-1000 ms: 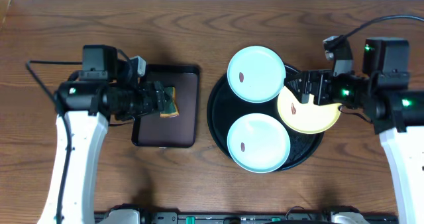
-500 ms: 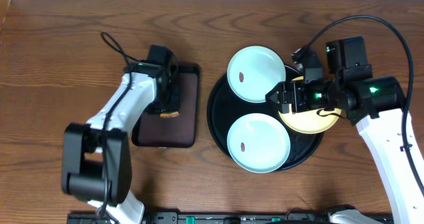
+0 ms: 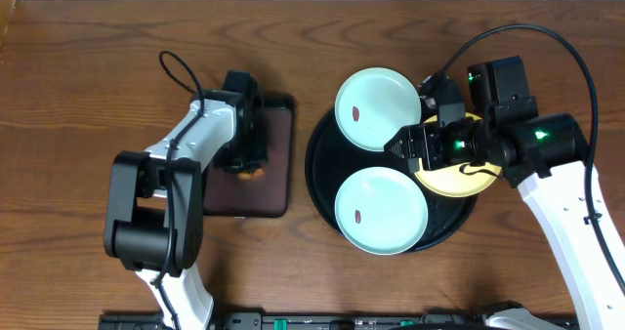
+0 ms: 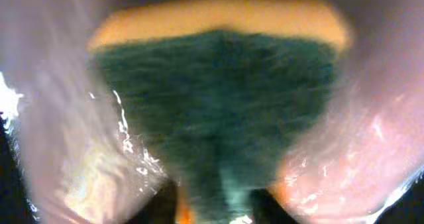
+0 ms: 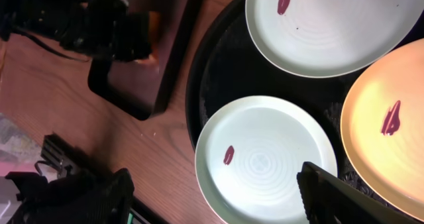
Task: Clean dirty plates on tray and stack at the side
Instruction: 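Grasp the green-orange sponge from the small tray with the left gripper, then grasp the rim of the top pale green plate with the right gripper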
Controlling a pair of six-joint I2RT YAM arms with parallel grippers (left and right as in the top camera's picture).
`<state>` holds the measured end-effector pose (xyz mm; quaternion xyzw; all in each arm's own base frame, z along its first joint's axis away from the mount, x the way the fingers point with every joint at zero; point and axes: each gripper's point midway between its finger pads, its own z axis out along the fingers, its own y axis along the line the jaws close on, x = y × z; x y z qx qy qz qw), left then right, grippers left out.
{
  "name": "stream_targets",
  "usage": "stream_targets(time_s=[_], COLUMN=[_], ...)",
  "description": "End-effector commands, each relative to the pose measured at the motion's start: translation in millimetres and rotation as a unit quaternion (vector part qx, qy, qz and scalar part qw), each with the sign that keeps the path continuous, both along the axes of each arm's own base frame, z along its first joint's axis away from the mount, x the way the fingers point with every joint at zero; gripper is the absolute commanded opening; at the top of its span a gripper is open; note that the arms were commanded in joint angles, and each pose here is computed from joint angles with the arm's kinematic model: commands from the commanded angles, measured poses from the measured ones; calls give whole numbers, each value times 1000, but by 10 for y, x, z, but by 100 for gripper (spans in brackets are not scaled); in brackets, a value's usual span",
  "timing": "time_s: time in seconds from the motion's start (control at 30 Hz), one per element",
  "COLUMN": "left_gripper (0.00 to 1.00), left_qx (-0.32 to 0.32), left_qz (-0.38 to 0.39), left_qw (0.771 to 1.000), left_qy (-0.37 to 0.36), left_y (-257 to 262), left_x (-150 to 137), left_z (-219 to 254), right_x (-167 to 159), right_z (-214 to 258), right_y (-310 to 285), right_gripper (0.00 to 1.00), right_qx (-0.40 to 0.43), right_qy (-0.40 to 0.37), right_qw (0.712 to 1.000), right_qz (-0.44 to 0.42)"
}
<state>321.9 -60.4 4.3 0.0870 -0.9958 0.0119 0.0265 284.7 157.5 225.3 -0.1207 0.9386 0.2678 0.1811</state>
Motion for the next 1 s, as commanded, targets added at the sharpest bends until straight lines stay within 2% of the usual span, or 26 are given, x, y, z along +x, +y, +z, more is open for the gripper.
stream_targets(time_s=[0.0,0.13,0.23,0.37,0.43,0.5,0.57,0.6,0.63,0.8,0.83,0.9,0.97], left_gripper=[67,67,67,63,52,33,24,13,8,7,11,63,68], left_qx=[-7,33,27,28,38,50,43,31,21,-36,-37,-40,-39], left_qz=[-2,1,0,-3,-5,-13,-14,-16,-17,-37,-37,-43,-43], left_qw=[999,993,987,988,989,991,993,994,995,989,987,982,983], left_qy=[-44,-113,-160,-151,-140,-125,-113,-104,-101,-139,-149,-178,-177], left_y=[8,143,106,86,116,151,129,86,47,-163,-167,-173,-164], left_x=[86,346,563,563,545,513,483,455,443,595,627,674,636], left_z=[318,474,405,129,26,-90,-163,-210,-223,109,189,415,472], right_x=[28,31,31,24,24,27,22,14,10,8,9,7,7], right_z=[88,90,90,86,86,88,85,81,79,77,77,77,77], right_y=[35,36,36,35,35,36,34,32,32,30,29,30,30], right_gripper=[79,79,79,79,79,80,80,80,79,80,80,80,80], right_qx=[4,4,4,4,5,5,4,4,4,3,3,3,3], right_qy=[-16,-17,-17,-14,-13,-14,-13,-11,-10,-9,-9,-9,-9], right_qw=[1000,1000,1000,1000,1000,1000,1000,1000,1000,1000,1000,1000,1000], right_qz=[6,6,6,4,3,3,3,3,3,3,3,3,3])
